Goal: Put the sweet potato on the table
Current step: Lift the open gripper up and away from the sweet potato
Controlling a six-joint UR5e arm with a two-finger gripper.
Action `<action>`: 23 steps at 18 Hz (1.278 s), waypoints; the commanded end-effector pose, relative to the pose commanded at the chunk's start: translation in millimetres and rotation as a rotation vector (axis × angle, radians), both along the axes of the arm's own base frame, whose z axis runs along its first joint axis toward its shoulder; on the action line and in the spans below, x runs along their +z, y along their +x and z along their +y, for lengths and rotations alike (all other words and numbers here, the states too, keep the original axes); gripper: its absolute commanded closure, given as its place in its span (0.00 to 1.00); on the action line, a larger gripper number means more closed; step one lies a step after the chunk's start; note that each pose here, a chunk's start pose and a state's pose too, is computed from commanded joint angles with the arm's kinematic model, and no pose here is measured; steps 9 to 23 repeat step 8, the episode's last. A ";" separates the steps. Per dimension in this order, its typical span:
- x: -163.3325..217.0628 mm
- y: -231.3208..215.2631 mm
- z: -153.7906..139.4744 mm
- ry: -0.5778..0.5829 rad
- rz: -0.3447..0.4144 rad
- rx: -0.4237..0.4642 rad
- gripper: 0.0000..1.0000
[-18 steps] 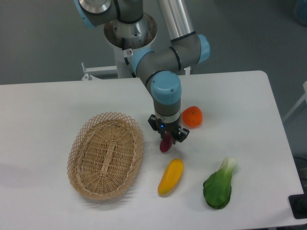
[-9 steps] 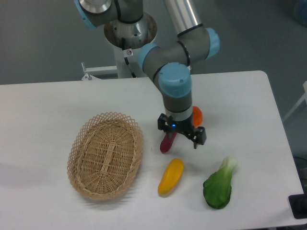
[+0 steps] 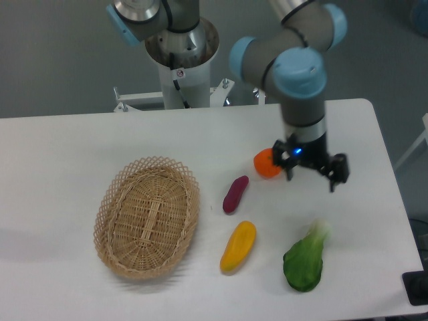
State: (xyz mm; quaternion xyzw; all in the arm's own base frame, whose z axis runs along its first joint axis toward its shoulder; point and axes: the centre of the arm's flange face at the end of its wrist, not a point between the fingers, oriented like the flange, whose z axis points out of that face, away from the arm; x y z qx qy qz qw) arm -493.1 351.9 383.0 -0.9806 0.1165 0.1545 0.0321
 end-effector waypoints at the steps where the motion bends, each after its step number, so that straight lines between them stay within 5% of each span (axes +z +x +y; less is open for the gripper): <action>1: 6.2 -2.3 -9.8 -0.007 0.000 -0.033 0.00; 6: 15.9 -12.2 -42.3 -0.013 -0.023 -0.084 0.00; 23: 16.2 -11.4 -43.3 -0.011 -0.024 -0.082 0.00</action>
